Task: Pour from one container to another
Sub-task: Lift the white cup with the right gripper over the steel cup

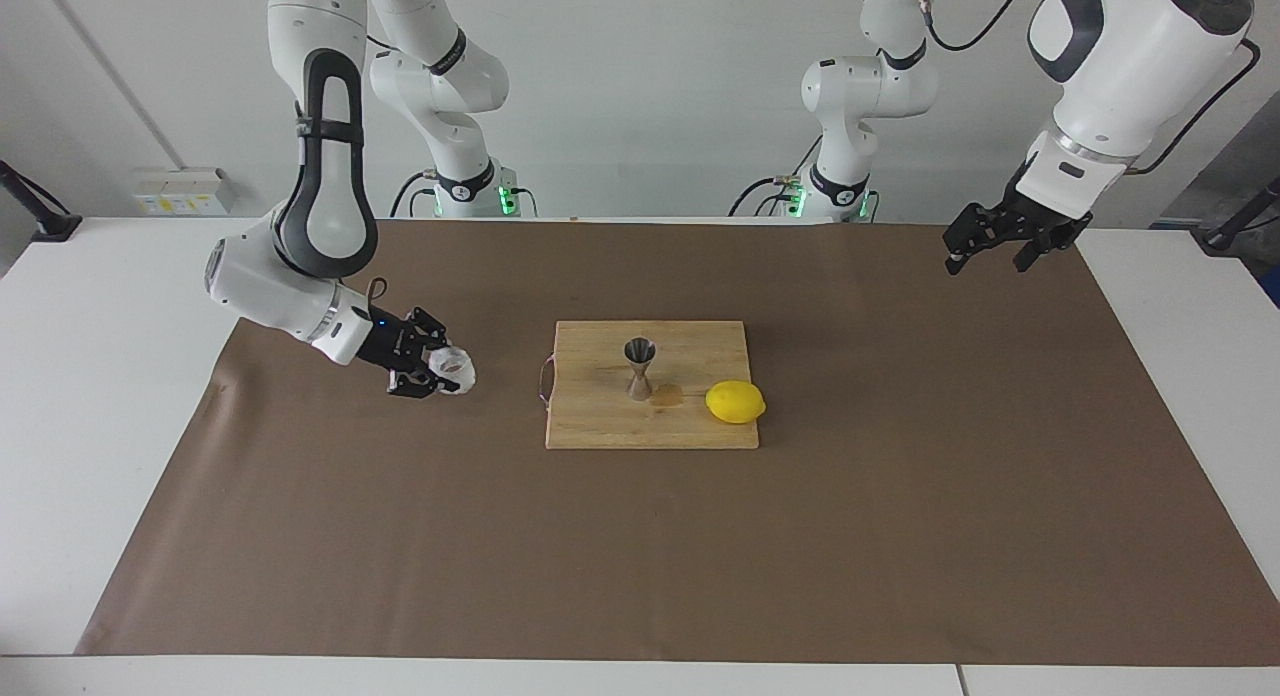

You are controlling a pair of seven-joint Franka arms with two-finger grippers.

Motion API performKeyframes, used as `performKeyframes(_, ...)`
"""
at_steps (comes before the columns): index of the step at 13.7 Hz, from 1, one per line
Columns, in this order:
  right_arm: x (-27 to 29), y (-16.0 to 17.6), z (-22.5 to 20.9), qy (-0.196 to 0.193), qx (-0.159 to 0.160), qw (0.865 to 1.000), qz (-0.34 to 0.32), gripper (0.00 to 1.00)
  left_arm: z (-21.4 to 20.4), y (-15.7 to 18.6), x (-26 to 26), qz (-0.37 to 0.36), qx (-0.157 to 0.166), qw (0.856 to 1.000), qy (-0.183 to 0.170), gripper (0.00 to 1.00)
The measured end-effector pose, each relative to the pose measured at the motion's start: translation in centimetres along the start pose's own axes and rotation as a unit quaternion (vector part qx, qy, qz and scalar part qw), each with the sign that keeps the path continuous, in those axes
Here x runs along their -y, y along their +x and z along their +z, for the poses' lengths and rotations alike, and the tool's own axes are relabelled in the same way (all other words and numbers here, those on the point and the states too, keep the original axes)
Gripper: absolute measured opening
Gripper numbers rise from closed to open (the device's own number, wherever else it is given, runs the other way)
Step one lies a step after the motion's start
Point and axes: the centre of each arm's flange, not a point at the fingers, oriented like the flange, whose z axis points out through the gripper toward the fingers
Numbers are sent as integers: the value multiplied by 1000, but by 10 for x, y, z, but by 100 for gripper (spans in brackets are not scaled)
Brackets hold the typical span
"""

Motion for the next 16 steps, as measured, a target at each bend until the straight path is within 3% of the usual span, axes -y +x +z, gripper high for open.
performKeyframes(5, 1, 66, 5, 5, 43, 999, 22, 52, 1, -6, 1, 15, 19, 1000, 6, 100)
performKeyframes(16, 2, 201, 46, -20, 153, 987, 40, 52, -8, -4, 20, 49, 11, 999, 9, 100)
